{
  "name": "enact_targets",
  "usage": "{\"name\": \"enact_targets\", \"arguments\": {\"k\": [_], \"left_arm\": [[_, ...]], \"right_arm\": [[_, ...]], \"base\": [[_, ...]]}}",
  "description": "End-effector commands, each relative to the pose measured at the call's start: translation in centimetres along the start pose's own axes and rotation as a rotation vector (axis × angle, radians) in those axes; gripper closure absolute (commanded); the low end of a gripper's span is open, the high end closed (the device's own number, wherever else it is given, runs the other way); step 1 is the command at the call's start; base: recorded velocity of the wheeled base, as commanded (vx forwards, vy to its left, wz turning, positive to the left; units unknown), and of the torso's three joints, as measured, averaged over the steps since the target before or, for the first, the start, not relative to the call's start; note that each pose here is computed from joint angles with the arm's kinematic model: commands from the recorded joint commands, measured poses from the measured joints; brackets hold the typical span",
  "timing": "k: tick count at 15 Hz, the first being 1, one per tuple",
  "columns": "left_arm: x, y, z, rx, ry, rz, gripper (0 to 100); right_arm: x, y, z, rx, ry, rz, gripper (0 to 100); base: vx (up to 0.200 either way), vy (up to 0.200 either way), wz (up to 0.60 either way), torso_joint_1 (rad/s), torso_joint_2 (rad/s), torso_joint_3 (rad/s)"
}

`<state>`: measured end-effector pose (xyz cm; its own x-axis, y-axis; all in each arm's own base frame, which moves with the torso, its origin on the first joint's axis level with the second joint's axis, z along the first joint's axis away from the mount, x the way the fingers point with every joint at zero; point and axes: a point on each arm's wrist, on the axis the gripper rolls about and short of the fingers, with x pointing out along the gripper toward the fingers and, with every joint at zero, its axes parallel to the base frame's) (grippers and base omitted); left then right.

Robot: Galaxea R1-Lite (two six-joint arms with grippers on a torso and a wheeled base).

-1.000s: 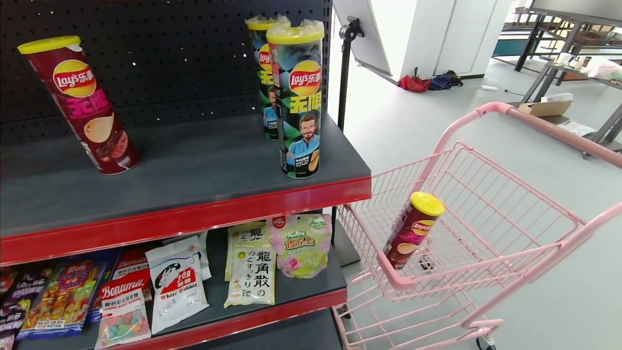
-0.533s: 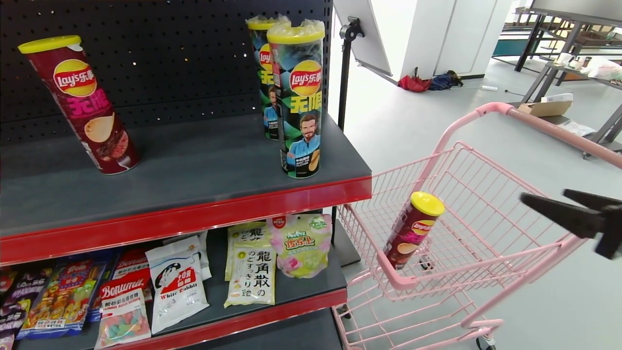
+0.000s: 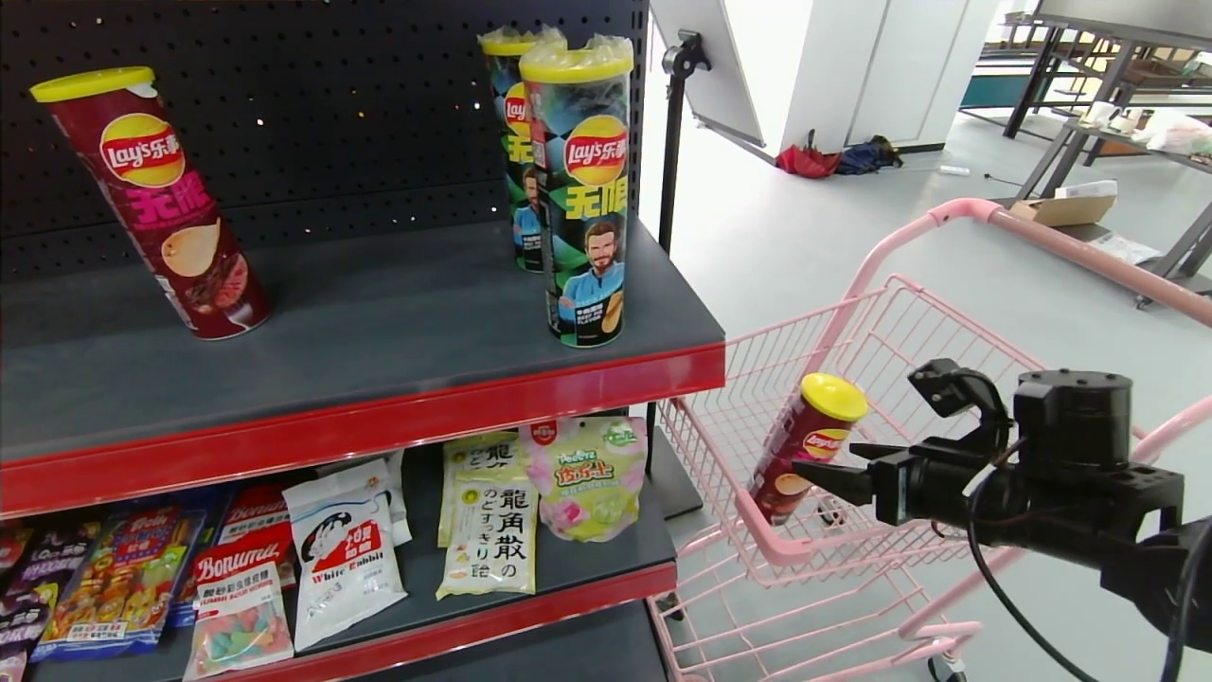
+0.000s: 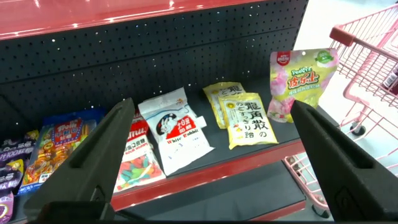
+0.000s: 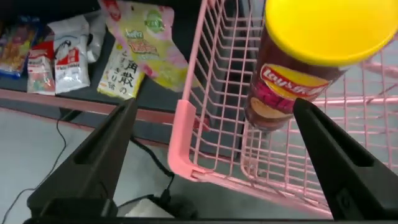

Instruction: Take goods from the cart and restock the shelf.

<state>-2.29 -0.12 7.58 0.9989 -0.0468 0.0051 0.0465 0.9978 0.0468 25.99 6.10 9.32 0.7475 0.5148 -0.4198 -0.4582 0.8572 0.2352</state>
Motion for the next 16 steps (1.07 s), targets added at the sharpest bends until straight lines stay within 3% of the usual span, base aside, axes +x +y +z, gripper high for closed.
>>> {"name": "enact_targets", "arguments": {"k": [1,5,10,12,16], "left_arm": [[0.0,0.0,0.0,-0.001,0.0,-0.001,0],[0.0,0.0,0.0,-0.004,0.001,0.001,0],[0.0,0.0,0.0,-0.007,0.001,0.001,0],[0.0,0.0,0.0,-0.005,0.001,0.001,0],[0.0,0.0,0.0,-0.021,0.004,0.002,0]], "right_arm": [[2.6,-1.3,-1.5,0.024,0.049,-0.017,0],[5.1,-3.8,-2.4,0.025,0.002,-0.084,0],[5.6,-4.0,-2.1,0.021,-0.009,-0.103,0],[5.2,-5.2,-2.1,0.04,-0.015,-0.14,0],[-0.6,-3.4,0.8,0.138,-0.162,-0.204,0]], "base": [[0.0,0.0,0.0,0.0,0.0,0.0],[0.0,0.0,0.0,0.0,0.0,0.0],[0.0,0.0,0.0,0.0,0.0,0.0],[0.0,0.0,0.0,0.0,0.0,0.0],[0.0,0.0,0.0,0.0,0.0,0.0]]}}
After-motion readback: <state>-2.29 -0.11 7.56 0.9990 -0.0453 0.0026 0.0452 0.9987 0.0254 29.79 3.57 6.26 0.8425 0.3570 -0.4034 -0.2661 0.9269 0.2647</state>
